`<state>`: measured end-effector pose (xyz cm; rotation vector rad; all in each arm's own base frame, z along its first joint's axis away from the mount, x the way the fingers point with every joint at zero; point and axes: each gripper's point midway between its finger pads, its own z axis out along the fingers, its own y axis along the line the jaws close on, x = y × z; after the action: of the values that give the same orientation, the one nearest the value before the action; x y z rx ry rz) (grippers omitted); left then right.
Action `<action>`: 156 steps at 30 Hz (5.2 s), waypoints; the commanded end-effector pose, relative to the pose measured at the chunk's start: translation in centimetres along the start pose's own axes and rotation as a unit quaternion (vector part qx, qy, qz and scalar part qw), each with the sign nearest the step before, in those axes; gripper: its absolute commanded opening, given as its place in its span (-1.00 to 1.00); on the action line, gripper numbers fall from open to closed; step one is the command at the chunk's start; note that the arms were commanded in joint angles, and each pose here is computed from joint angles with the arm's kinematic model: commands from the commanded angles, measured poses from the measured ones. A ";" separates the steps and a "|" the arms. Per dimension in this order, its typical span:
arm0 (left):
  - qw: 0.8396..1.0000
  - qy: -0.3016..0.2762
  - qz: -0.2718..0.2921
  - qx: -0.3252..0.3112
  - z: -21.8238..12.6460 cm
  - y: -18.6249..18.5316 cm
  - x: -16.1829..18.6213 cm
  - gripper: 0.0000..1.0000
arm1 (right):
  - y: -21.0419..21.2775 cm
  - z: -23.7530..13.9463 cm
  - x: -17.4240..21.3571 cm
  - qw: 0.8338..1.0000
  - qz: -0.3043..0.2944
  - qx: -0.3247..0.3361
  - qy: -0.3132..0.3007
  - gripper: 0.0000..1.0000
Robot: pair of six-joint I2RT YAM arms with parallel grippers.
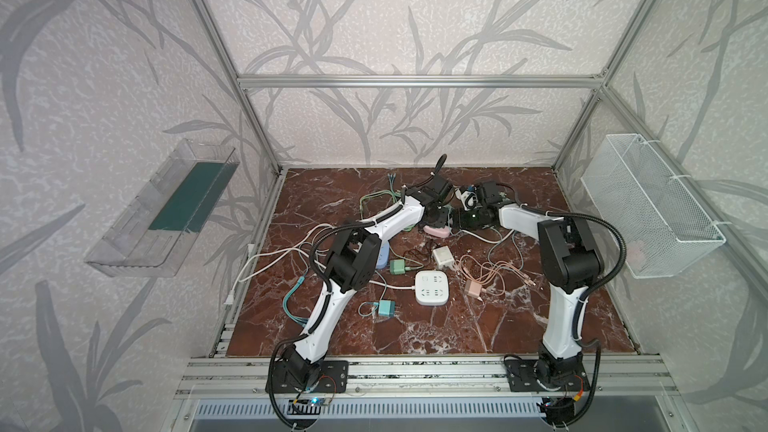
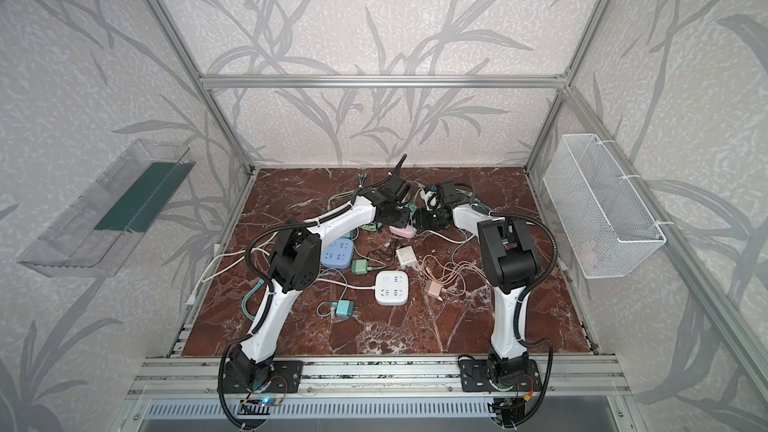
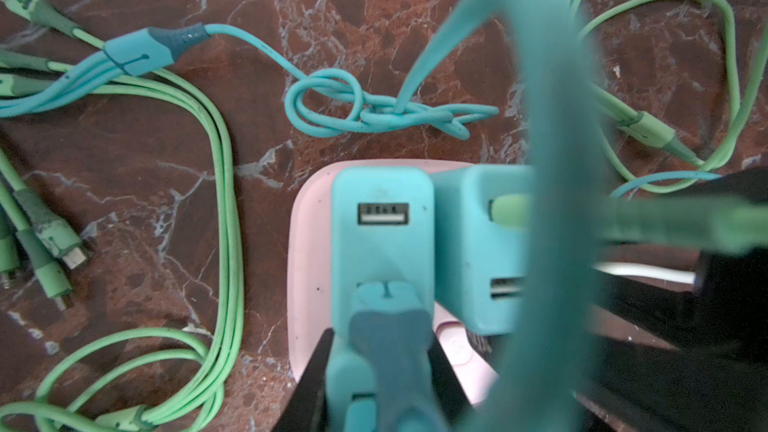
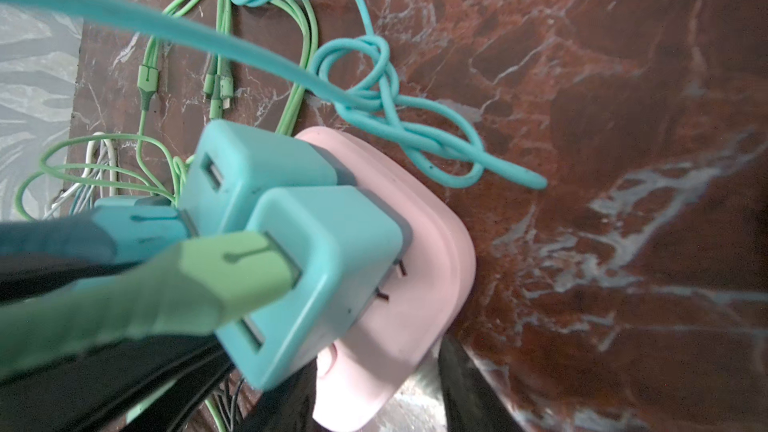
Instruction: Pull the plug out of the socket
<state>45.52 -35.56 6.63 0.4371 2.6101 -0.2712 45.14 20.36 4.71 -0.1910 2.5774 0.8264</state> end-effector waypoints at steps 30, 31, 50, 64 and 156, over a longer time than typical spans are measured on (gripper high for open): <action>0.997 -0.068 -0.027 0.013 -5.8 -1.7 -2.5 -0.81 | -3.2 -0.3 4.0 0.993 0.007 0.080 0.082 -0.14; 0.997 -0.071 -0.027 0.013 -5.8 -1.7 -2.5 -0.81 | -3.3 -0.3 4.0 0.993 0.007 0.084 0.083 -0.14; 0.996 -0.081 0.030 0.016 -5.1 -4.3 -1.9 -0.79 | -4.1 -0.2 4.9 0.990 0.005 0.103 0.099 -0.14; 0.994 -0.089 0.054 0.022 -4.4 -6.1 -1.8 -0.77 | -3.9 0.2 4.7 0.989 0.009 0.106 0.100 -0.12; 0.991 -0.083 -0.079 0.073 -7.5 -0.9 1.9 -0.73 | -3.6 0.1 5.4 0.991 0.005 0.093 0.096 0.05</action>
<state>40.17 -33.52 10.03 0.2830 2.5259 -0.4217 43.93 18.42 3.56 -0.2234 2.6887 0.6474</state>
